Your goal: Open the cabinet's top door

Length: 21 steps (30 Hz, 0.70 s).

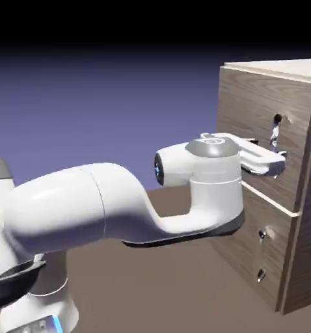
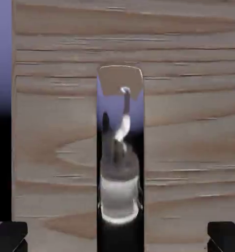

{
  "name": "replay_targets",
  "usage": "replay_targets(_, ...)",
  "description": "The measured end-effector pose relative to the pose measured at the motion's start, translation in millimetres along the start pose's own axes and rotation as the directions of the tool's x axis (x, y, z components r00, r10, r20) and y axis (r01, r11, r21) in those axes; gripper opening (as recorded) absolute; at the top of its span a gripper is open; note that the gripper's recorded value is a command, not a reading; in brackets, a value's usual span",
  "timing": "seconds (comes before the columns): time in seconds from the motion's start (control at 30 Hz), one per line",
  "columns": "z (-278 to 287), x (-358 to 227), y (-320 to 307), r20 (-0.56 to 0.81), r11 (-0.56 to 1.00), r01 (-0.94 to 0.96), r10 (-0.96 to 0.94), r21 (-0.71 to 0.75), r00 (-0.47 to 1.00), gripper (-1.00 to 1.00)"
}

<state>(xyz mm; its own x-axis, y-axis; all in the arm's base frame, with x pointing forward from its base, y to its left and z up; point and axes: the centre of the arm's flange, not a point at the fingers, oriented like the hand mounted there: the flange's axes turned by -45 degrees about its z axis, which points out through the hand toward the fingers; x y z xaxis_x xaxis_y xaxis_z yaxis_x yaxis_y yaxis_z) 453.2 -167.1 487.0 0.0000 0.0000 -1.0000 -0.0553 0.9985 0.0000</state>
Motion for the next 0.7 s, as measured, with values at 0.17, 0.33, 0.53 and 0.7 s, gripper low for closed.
replay_targets(0.17,-17,0,8,0.001,0.998,0.002,-0.002,0.057,1.0,-1.0)
replay_targets(0.33,-39,0,22,0.0,0.991,-0.001,0.001,0.134,1.0,-1.0)
replay_targets(0.53,-64,0,40,0.0,0.974,0.0,0.0,0.226,1.0,-1.0)
replay_targets(0.7,-94,0,67,0.0,0.941,-0.001,0.0,0.338,1.0,-1.0)
